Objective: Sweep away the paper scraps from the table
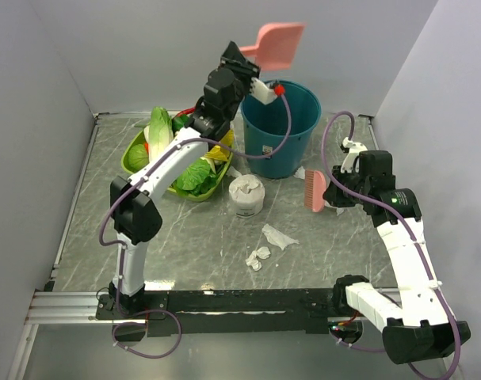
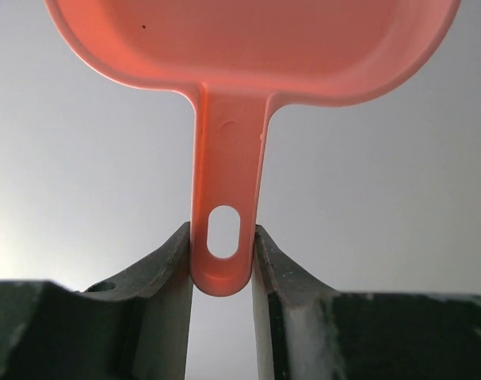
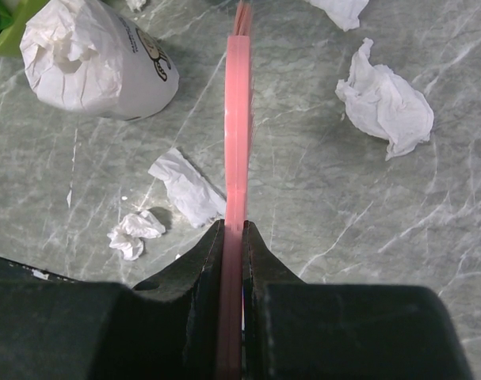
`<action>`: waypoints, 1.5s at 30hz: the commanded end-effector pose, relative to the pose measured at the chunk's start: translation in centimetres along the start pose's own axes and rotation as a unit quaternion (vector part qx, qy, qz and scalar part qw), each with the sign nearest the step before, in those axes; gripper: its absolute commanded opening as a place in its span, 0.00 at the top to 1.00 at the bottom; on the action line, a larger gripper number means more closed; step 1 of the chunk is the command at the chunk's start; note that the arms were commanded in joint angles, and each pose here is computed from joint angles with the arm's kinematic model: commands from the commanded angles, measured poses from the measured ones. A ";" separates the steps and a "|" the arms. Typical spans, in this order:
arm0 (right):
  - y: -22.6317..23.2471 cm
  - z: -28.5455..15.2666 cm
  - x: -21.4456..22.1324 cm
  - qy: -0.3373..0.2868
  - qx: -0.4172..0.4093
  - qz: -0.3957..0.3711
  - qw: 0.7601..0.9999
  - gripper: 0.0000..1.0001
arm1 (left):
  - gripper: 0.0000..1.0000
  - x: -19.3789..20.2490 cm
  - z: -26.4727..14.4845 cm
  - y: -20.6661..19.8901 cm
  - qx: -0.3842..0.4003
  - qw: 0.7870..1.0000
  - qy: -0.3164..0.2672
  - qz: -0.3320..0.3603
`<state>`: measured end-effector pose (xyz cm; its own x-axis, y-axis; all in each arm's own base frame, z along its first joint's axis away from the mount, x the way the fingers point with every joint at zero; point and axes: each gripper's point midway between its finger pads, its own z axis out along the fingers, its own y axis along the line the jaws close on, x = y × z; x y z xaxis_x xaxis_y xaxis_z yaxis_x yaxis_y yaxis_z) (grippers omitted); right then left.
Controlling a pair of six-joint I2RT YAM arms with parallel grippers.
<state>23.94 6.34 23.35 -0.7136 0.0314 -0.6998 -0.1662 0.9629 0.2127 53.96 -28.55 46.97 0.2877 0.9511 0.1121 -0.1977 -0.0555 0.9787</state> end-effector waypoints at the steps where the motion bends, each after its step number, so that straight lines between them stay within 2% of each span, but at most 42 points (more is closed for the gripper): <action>1: 0.1 -0.7 -2.5 -0.046 -0.003 -0.025 0.999 1.00 | 0.99 3.9 -3.6 7.0 -0.039 0.988 0.052 -0.141; 2: -0.1 -0.9 -2.8 -0.054 0.003 -0.041 0.998 1.00 | 0.99 4.1 -4.5 6.2 0.001 0.986 0.050 -0.159; 3: -0.5 -0.9 -2.9 -0.058 0.008 -0.063 0.996 1.00 | 0.99 5.0 -6.7 7.2 0.016 0.976 0.047 -0.214; 4: -0.6 -0.8 -3.3 -0.068 0.010 -0.077 0.995 1.00 | 0.99 5.2 -8.0 6.5 0.049 0.972 0.041 -0.227; 5: -0.7 -0.9 -3.5 -0.071 0.010 -0.104 0.992 1.00 | 0.99 4.7 -9.8 2.9 0.132 0.966 0.031 -0.220; 6: -0.5 -0.7 -3.2 -0.069 0.002 -0.119 0.991 1.00 | 0.99 6.1 -12.7 4.5 0.133 0.959 0.029 -0.248; 10: -1.0 0.4 -2.1 -0.052 -0.002 -0.165 0.985 1.00 | 0.99 6.3 -21.7 1.1 0.265 0.934 -0.019 -0.239; 11: -1.2 1.0 -1.6 -0.047 0.000 -0.173 0.984 1.00 | 0.99 6.5 -25.6 -0.3 0.317 0.920 -0.029 -0.229; 14: -2.2 1.9 -1.2 -0.044 0.016 -0.208 0.977 1.00 | 0.99 4.5 -31.8 -2.1 0.393 0.874 -0.085 -0.272; 15: -2.3 2.1 -1.2 -0.043 0.020 -0.219 0.975 1.00 | 0.99 3.1 -35.2 -3.9 0.457 0.834 -0.115 -0.287; 17: -2.7 2.4 -1.3 -0.042 0.029 -0.238 0.970 1.00 | 0.99 2.5 -39.2 -6.9 0.505 0.798 -0.113 -0.307; 20: -3.1 2.8 -1.9 -0.040 0.040 -0.255 0.965 1.00 | 0.99 2.3 -43.7 -11.4 0.551 0.770 -0.116 -0.299; 21: -3.1 2.8 -2.0 -0.039 0.043 -0.255 0.965 1.00 | 0.99 2.5 -44.3 -12.6 0.559 0.772 -0.123 -0.277; 22: -3.3 3.0 -2.1 -0.033 0.047 -0.258 0.965 1.00 | 0.99 2.8 -45.4 -15.2 0.585 0.761 -0.111 -0.257; 25: -3.1 2.9 -2.3 -0.024 0.048 -0.271 0.961 1.00 | 0.99 3.4 -46.8 -18.4 0.613 0.751 -0.097 -0.227; 26: -3.1 3.0 -2.2 -0.020 0.052 -0.275 0.960 1.00 | 0.99 3.3 -47.4 -20.2 0.632 0.737 -0.085 -0.226; 28: -2.9 3.2 -1.6 -0.010 0.047 -0.273 0.961 1.00 | 0.99 2.9 -47.4 -21.4 0.641 0.726 -0.068 -0.240; 29: -2.3 3.3 -0.8 -0.004 0.039 -0.279 0.960 1.00 | 0.99 2.7 -47.9 -22.5 0.657 0.712 -0.064 -0.239; 31: -1.8 3.5 0.0 0.003 0.039 -0.279 0.959 1.00 | 0.99 2.3 -47.7 -24.0 0.659 0.705 -0.042 -0.258; 35: 0.4 4.5 2.9 0.033 0.003 -0.286 0.958 1.00 | 0.99 1.1 -47.1 -26.5 0.657 0.703 -0.034 -0.271; 36: 1.2 4.7 3.4 0.039 -0.008 -0.283 0.958 1.00 | 0.99 1.1 -47.0 -27.0 0.653 0.710 -0.027 -0.263; 39: 2.0 5.4 3.9 0.062 -0.015 -0.239 0.969 1.00 | 0.99 1.0 -46.9 -29.0 0.653 0.718 -0.008 -0.240; 45: 3.0 6.4 5.6 0.121 -0.024 -0.175 0.977 1.00 | 0.99 0.3 -46.8 -30.7 0.666 0.710 0.031 -0.226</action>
<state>24.22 9.99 15.22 -0.6822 -0.4623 -0.5665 -0.5248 0.8491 -0.0610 14.77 -10.86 8.85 0.0396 0.9760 -0.2141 0.9885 -0.0069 0.1513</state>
